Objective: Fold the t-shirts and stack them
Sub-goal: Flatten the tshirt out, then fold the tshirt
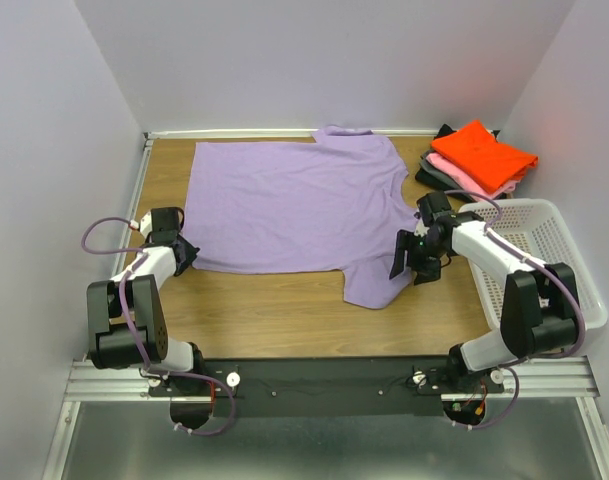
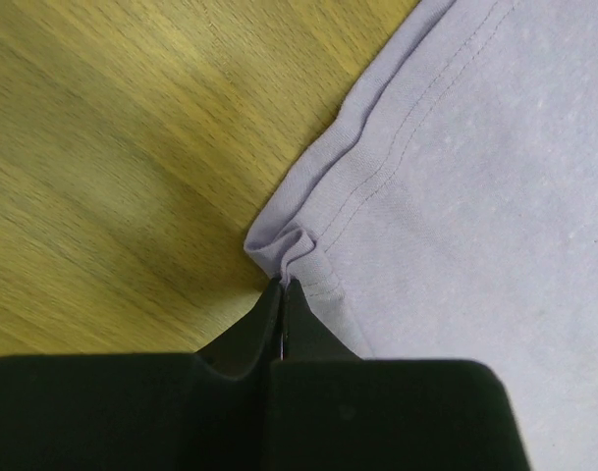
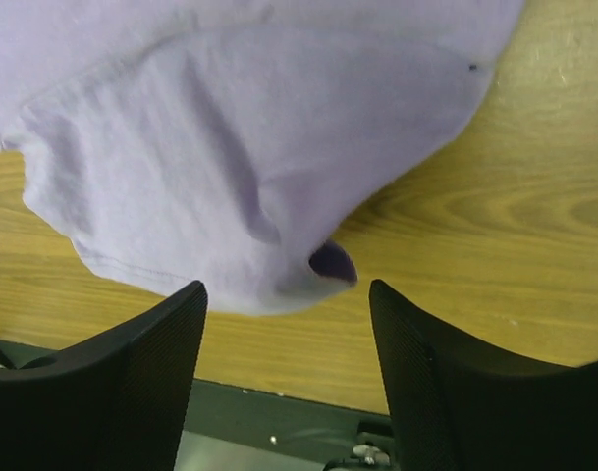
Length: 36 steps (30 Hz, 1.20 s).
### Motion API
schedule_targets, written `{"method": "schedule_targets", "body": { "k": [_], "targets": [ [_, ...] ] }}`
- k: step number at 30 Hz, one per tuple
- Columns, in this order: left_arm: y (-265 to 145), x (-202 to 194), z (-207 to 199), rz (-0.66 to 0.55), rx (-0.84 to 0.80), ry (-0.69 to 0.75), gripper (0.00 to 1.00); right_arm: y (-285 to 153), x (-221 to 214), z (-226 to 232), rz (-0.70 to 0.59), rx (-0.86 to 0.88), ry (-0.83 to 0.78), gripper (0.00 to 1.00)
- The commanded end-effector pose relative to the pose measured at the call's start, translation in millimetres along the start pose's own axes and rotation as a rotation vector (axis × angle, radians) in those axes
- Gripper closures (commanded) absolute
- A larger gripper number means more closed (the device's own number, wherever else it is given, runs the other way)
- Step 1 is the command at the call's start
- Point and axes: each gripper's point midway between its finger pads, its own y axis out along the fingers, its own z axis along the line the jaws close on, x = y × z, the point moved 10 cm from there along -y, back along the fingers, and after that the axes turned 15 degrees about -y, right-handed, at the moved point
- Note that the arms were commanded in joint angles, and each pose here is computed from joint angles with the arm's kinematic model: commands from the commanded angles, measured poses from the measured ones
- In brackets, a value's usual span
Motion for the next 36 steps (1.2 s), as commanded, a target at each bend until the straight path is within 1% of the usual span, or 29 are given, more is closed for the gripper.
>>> {"method": "schedule_targets", "body": {
  "k": [1,3,9,14,16,20,21,24,29,34,36],
  "targets": [
    [1.9,5.5,-1.6,0.002,-0.022,0.022,1.00,6.9,9.1,0.1,-0.120,0.013,-0.027,0.25],
    [3.2,6.0,-1.0,0.006,-0.019,0.031,1.00,8.3,15.4,1.5,-0.170,0.044,-0.057,0.23],
    [4.8,11.2,-3.4,0.008,-0.029,0.043,1.00,5.1,30.5,6.0,-0.241,0.098,-0.143,0.22],
    [6.2,14.3,-1.6,0.004,-0.029,0.054,1.00,-12.9,44.3,19.9,-0.292,0.233,-0.203,0.22],
    [7.6,14.6,1.8,0.008,-0.021,0.054,1.00,-16.8,44.4,25.3,-0.279,0.297,-0.211,0.21],
    [8.6,19.4,6.7,0.001,-0.017,0.055,1.00,-17.1,31.7,28.0,-0.184,0.362,-0.203,0.21],
    [9.0,20.2,8.6,0.000,-0.014,0.058,1.00,-17.0,26.3,27.6,-0.154,0.363,-0.189,0.21],
    [9.2,23.3,11.2,0.001,-0.017,0.058,1.00,-17.6,13.6,26.4,-0.120,0.364,-0.167,0.21],
    [11.4,24.9,12.0,0.007,-0.039,0.054,1.00,-7.5,-6.6,19.4,-0.073,0.311,-0.110,0.21],
    [13.7,25.0,10.5,0.016,-0.064,0.051,1.00,4.5,-16.7,14.0,-0.028,0.272,-0.085,0.21],
    [14.0,26.2,9.3,0.014,-0.071,0.060,1.00,7.4,-16.5,12.8,-0.036,0.272,-0.094,0.21]
  ]
}}
